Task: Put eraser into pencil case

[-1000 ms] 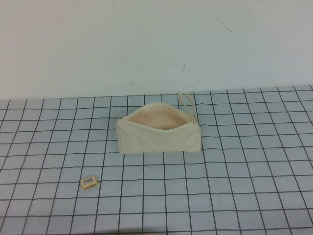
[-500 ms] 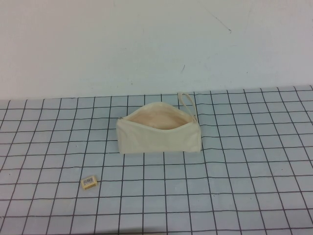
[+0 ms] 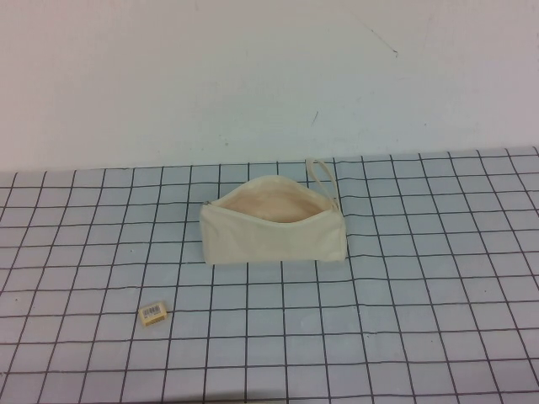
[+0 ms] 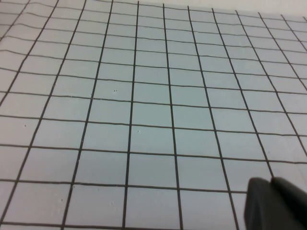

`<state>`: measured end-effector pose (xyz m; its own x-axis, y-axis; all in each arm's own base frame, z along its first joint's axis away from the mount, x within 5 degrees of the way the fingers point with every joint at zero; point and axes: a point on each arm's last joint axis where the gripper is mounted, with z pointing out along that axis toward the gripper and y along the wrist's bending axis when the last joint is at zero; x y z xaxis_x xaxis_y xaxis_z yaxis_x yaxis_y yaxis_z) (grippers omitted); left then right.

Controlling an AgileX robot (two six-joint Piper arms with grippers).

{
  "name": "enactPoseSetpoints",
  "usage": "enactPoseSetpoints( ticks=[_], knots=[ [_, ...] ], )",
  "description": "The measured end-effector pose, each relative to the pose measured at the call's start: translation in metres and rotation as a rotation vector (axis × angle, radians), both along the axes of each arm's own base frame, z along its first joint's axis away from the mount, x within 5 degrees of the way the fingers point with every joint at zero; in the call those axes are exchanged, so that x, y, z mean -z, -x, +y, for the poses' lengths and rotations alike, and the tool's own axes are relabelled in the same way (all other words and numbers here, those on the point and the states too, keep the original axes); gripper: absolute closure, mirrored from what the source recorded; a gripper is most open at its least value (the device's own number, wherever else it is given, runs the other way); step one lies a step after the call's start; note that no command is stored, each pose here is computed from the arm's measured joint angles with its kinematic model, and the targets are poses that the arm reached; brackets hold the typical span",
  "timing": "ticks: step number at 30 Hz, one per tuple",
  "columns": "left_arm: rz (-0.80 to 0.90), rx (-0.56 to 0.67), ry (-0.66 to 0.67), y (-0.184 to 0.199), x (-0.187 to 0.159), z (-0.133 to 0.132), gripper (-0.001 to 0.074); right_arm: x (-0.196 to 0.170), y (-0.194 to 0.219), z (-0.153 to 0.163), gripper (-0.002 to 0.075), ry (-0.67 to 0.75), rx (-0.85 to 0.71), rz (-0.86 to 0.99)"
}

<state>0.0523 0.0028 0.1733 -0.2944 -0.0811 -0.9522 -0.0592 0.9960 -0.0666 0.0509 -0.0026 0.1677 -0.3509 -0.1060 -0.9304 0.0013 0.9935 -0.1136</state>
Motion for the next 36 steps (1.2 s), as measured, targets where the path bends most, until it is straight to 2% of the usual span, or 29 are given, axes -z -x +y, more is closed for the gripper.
enactPoseSetpoints(
  ticks=[4, 7, 15, 22, 25, 27, 33, 36],
  knots=[
    [-0.023, 0.001, -0.006, -0.001, -0.001, 0.0, 0.0738, 0.0, 0.0, 0.0, 0.0727, 0.0, 0.0, 0.0],
    [-0.1, 0.006, -0.01, -0.003, -0.007, 0.0, 0.0738, 0.0, 0.0, 0.0, 0.0727, 0.0, 0.0, 0.0],
    [-0.651, 0.043, -0.042, 0.001, -0.056, -0.004, 0.0738, 0.0, 0.0, 0.0, 0.0727, 0.0, 0.0, 0.0],
    [-0.913, 0.061, -0.046, 0.012, -0.077, -0.006, 0.0738, 0.0, 0.0, 0.0, 0.0727, 0.0, 0.0, 0.0],
    [-0.908, 0.053, -0.026, 0.012, -0.077, -0.005, 0.0738, 0.0, 0.0, 0.0, 0.0727, 0.0, 0.0, 0.0],
    [-0.811, 0.045, -0.031, 0.009, -0.079, -0.004, 0.0738, 0.0, 0.0, 0.0, 0.0727, 0.0, 0.0, 0.0],
    [-0.559, 0.015, -0.02, 0.015, -0.133, -0.002, 0.0737, 0.0, 0.0, 0.0, 0.0727, 0.0, 0.0, 0.0],
    [-0.433, 0.007, -0.016, 0.006, -0.156, -0.001, 0.0737, 0.0, 0.0, 0.0, 0.0727, 0.0, 0.0, 0.0]
  ],
)
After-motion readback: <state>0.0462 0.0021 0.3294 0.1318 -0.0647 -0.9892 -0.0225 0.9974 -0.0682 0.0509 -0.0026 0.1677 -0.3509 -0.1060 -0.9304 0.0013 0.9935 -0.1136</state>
